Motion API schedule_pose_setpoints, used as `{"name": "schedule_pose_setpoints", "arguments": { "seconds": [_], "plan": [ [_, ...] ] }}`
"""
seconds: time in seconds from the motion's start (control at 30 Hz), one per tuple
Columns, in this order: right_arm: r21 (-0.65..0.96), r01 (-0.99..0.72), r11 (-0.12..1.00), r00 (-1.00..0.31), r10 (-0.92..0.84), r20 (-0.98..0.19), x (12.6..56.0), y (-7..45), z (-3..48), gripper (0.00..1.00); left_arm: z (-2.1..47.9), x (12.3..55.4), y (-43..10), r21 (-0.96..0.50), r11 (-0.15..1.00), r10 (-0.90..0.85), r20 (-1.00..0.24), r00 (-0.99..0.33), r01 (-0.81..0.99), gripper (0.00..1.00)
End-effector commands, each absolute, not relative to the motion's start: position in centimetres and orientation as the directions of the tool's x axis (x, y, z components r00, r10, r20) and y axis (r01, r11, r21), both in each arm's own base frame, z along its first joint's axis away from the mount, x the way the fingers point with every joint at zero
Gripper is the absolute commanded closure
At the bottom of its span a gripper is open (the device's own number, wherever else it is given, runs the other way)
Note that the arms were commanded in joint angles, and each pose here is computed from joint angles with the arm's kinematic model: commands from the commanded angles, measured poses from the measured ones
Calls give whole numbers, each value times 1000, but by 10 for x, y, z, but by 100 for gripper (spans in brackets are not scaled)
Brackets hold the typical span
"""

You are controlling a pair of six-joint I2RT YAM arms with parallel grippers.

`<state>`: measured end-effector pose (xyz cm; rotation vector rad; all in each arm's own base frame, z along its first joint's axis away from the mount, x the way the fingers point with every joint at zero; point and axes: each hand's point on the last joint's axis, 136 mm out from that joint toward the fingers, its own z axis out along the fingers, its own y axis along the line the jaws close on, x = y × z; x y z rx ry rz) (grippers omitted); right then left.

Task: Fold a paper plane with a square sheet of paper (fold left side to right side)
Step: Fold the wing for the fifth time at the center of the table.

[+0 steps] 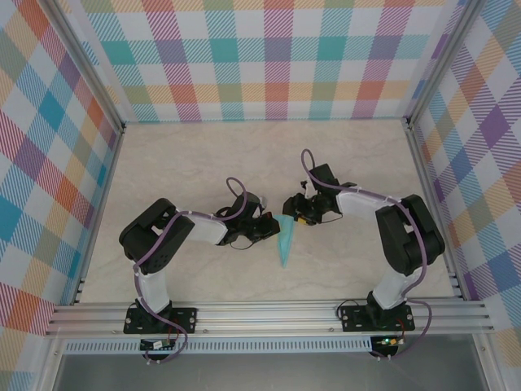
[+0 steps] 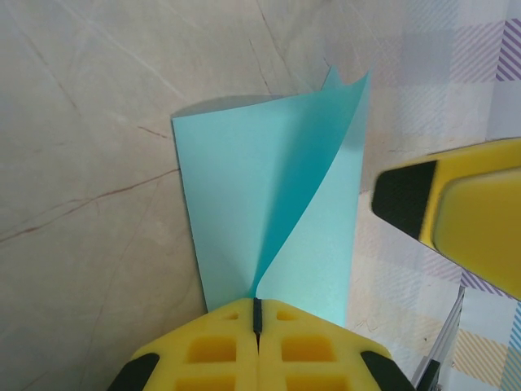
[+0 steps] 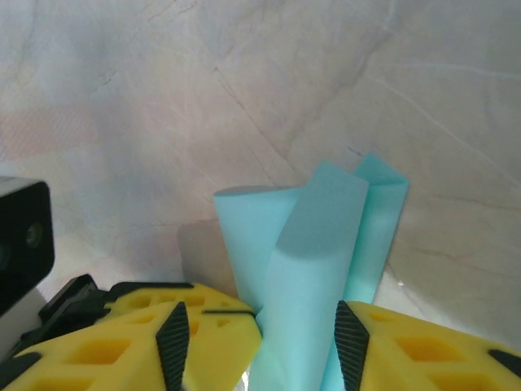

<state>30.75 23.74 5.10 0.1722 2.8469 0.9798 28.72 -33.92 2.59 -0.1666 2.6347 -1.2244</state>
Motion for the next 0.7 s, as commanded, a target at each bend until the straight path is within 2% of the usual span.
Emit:
{"name": "schedule_pose_setpoints", "arguments": {
  "seconds": [0.0, 0.1, 0.2, 0.67],
  "plan": [
    [595, 36, 803, -989, 112, -92, 293, 229, 55, 60, 25, 291, -330, -750, 661, -207, -181, -961, -2, 100],
    [609, 25, 793, -991, 101, -92, 284, 228, 56, 71, 23, 290, -329, -746, 666, -208, -179, -962, -5, 100],
    [640, 23, 768, -993, 94, -77, 276, 231, 57, 77, 23, 289, -327, -741, 672, -210, -181, -961, -7, 100],
    [688, 11, 725, -995, 79, -67, 276, 251, 56, 85, 24, 286, -320, -725, 689, -213, -195, -957, -6, 100]
  ]
}}
